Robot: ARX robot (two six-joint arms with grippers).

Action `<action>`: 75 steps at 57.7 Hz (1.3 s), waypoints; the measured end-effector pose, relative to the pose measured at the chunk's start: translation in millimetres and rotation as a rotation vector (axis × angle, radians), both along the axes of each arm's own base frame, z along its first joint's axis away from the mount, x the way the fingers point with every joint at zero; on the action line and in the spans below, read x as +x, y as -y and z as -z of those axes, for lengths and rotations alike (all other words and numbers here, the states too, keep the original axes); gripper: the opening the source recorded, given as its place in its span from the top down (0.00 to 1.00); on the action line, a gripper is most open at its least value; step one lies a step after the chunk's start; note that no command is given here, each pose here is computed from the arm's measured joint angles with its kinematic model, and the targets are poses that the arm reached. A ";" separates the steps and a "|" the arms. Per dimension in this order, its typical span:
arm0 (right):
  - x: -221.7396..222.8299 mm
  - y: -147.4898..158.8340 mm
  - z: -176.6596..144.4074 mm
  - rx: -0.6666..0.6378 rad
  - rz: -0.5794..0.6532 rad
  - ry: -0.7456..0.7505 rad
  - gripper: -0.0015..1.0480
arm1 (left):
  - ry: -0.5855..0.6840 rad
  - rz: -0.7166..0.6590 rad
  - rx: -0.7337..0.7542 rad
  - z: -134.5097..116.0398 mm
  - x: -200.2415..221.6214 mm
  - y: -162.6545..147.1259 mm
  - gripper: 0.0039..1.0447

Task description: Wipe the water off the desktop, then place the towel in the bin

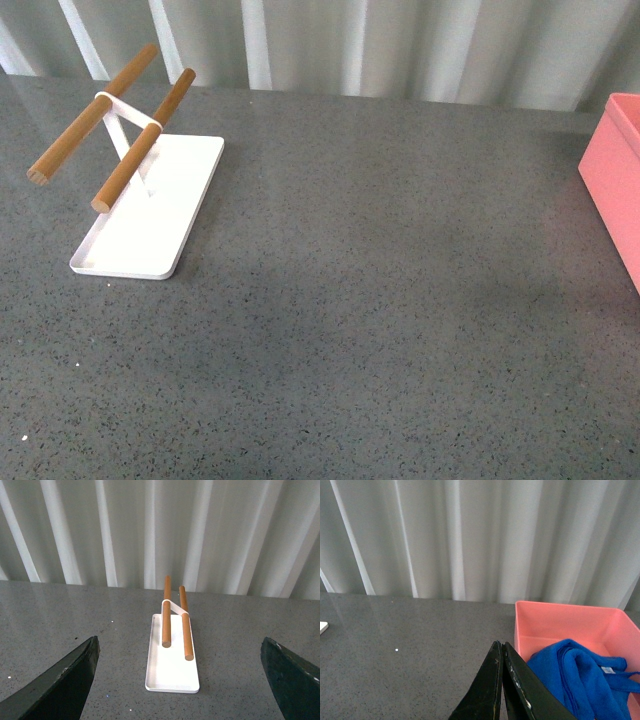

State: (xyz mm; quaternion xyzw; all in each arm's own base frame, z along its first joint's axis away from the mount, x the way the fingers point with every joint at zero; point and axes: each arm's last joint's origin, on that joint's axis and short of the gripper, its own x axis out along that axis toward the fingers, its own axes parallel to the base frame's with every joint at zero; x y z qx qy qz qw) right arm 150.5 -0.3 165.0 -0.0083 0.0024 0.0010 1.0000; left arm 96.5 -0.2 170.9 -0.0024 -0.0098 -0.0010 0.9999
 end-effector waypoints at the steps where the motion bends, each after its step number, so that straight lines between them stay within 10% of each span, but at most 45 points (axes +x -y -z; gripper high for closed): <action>1: -1.1 0.0 -0.3 0.000 0.000 0.001 0.97 | 0.000 0.000 0.000 0.0 0.0 0.0 0.06; 75: -42.3 0.0 -9.2 0.006 0.004 0.031 0.97 | 0.000 0.000 0.000 0.0 0.0 0.0 0.06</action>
